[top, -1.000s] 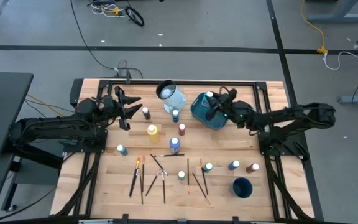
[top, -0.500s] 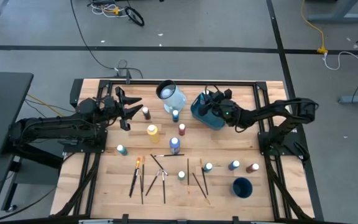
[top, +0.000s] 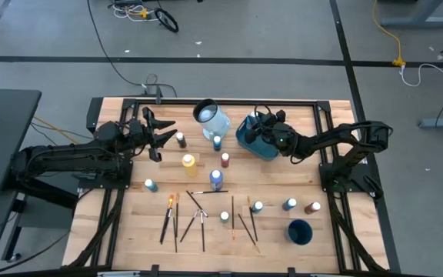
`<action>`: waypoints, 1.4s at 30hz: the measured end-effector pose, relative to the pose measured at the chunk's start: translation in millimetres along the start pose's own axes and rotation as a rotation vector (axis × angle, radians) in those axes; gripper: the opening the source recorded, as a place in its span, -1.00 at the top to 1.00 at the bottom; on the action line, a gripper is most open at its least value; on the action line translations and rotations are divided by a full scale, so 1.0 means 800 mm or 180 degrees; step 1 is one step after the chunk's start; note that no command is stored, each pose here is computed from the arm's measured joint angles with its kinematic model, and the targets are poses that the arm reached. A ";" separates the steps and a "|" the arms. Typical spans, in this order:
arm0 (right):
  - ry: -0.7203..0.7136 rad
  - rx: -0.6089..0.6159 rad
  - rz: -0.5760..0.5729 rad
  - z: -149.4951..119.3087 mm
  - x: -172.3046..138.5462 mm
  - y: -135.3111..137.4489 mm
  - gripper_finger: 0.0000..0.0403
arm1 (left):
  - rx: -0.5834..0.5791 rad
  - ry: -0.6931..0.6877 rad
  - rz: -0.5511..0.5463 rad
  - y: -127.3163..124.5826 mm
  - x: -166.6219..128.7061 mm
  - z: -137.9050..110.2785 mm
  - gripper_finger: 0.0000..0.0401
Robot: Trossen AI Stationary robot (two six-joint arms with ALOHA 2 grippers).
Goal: Pick & Place Paint Supplies
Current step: Put the large light blue paint bottle into the blue bin, then put the large purple paint bottle into the blue bin
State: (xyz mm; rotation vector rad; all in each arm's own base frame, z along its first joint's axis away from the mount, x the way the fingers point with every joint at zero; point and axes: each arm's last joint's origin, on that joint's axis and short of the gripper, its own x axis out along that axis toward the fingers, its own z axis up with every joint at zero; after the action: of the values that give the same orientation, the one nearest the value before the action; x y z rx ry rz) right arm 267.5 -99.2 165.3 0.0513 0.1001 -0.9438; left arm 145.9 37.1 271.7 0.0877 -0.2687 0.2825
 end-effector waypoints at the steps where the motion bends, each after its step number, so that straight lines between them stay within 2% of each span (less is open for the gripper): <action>1: -0.0086 0.0022 0.0014 0.005 -0.001 0.001 0.08 | 0.0001 0.0000 0.0000 0.000 0.000 0.000 0.29; 7: -0.0546 0.0035 0.0161 0.035 -0.016 0.009 0.01 | 0.0026 -0.0001 0.0000 0.000 0.000 0.000 0.29; 9: -0.0690 0.0047 0.0375 0.044 -0.023 0.015 0.01 | 0.0017 0.0000 0.0000 0.000 0.000 0.000 0.29; 16: -0.1012 0.0199 0.2241 0.065 -0.047 0.057 0.04 | -0.0056 0.0002 0.0000 0.000 0.000 0.000 0.29; 20: -0.0787 0.0059 0.2870 0.076 -0.054 0.089 0.01 | -0.0118 -0.0010 -0.0008 0.000 0.000 0.000 0.29; 24: -0.0337 -0.0185 0.3051 0.083 -0.056 0.119 -0.09 | -0.0067 -0.0040 -0.0008 0.000 0.000 0.001 0.29; 29: 0.0205 -0.0448 0.3176 0.079 -0.065 0.139 -0.19 | -0.0067 -0.0042 -0.0008 0.000 0.000 0.002 0.29; 38: 0.0390 -0.0393 0.3350 0.070 -0.082 0.152 -0.17 | -0.0169 0.0008 -0.0012 0.000 0.000 0.000 0.29; 42: 0.0390 -0.0413 0.3184 0.067 -0.081 0.154 -0.16 | -0.0276 0.0067 -0.0042 -0.001 0.000 -0.003 0.29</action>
State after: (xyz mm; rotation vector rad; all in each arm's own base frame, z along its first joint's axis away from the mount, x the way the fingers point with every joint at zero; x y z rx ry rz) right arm 332.8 20.8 225.5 0.0324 0.2218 0.0666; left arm 146.6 36.9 269.6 0.0010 -0.2592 0.2581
